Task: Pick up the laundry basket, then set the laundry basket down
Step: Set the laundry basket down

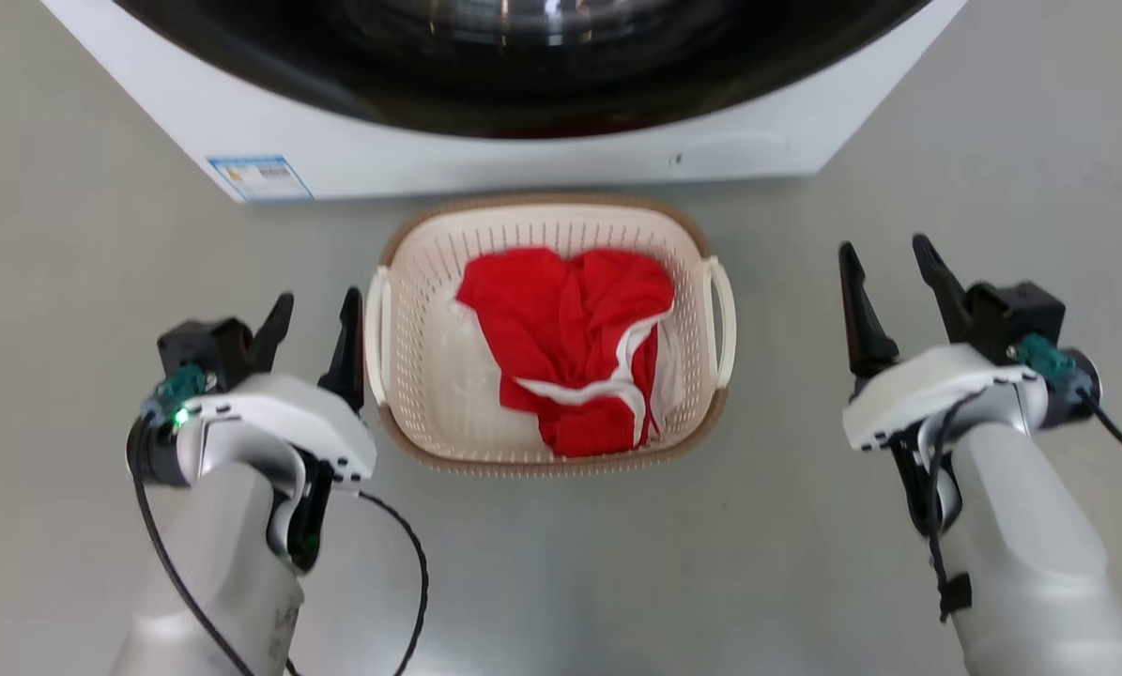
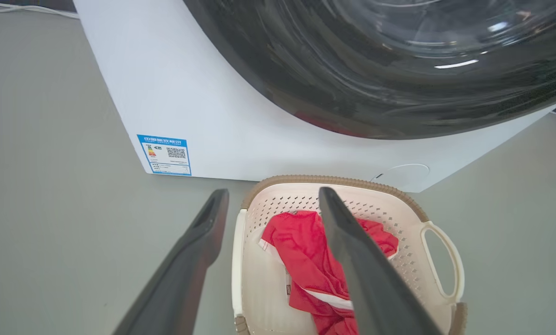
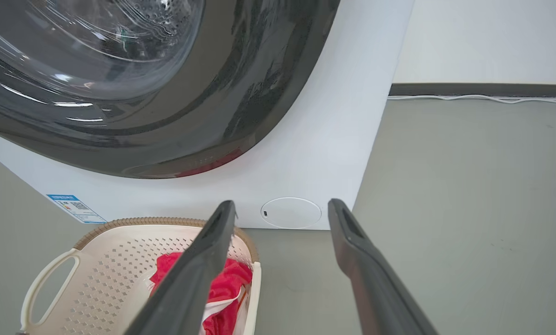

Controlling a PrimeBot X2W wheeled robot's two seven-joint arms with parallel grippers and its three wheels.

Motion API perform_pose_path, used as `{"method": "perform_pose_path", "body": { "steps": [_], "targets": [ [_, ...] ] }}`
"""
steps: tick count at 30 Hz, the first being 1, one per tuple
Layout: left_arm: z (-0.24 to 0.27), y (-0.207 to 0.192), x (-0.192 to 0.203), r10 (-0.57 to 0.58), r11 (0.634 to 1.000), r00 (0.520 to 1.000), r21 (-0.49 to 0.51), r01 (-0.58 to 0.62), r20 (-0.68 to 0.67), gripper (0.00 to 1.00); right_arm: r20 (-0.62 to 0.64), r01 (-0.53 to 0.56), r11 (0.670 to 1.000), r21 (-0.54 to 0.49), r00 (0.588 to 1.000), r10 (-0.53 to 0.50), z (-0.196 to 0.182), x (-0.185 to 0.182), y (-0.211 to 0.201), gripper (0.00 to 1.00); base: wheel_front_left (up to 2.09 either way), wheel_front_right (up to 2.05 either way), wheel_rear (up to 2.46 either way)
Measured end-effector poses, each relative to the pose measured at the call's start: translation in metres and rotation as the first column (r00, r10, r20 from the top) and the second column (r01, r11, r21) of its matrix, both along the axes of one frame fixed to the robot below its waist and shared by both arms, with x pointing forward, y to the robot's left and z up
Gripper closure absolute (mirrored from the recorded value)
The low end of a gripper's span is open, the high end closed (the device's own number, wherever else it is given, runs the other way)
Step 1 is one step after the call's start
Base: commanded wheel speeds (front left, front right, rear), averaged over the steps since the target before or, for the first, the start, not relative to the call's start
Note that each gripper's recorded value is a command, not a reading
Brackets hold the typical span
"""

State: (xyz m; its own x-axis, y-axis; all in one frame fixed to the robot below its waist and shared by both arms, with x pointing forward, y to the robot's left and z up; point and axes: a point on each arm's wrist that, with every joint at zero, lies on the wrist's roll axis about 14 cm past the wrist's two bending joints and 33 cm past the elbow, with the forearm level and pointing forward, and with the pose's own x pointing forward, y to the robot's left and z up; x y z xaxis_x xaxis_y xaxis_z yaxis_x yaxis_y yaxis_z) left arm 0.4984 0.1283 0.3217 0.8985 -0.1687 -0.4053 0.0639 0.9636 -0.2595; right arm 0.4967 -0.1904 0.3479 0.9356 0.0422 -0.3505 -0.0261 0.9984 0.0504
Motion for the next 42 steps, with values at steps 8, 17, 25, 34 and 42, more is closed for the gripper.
{"method": "perform_pose_path", "body": {
  "steps": [8, 17, 25, 34, 42],
  "targets": [
    [0.051, 0.016, -0.024, 0.062, 0.998, 0.993, -0.023, -0.060, 0.101, 0.00, 0.098, 0.027, 0.999, -0.033, 0.995, -0.024, 0.048, -0.023, -0.011, 0.00, 0.00, 0.00, 0.00],
    [0.090, 0.028, -0.051, 0.116, 0.993, 0.975, -0.047, -0.109, 0.188, 0.00, 0.175, 0.021, 0.999, -0.046, 0.985, -0.012, 0.082, -0.047, -0.009, 0.00, 0.00, 0.00, 0.00],
    [0.113, 0.039, -0.075, 0.153, 0.988, 0.956, -0.065, -0.141, 0.250, 0.00, 0.222, 0.009, 0.998, -0.057, 0.975, 0.003, 0.100, -0.071, -0.005, 0.00, 0.00, 0.00, 0.00],
    [0.122, 0.042, -0.103, 0.164, 0.986, 0.947, -0.073, -0.150, 0.275, 0.00, 0.257, 0.004, 0.998, -0.062, 0.966, 0.012, 0.115, -0.094, -0.003, 0.00, 0.00, 0.00, 0.00],
    [0.131, 0.040, -0.123, 0.157, 0.987, 0.945, -0.070, -0.143, 0.285, 0.00, 0.251, 0.014, 0.997, -0.070, 0.968, 0.004, 0.123, -0.117, -0.006, 0.00, 0.00, 0.00, 0.00]
  ]
}}
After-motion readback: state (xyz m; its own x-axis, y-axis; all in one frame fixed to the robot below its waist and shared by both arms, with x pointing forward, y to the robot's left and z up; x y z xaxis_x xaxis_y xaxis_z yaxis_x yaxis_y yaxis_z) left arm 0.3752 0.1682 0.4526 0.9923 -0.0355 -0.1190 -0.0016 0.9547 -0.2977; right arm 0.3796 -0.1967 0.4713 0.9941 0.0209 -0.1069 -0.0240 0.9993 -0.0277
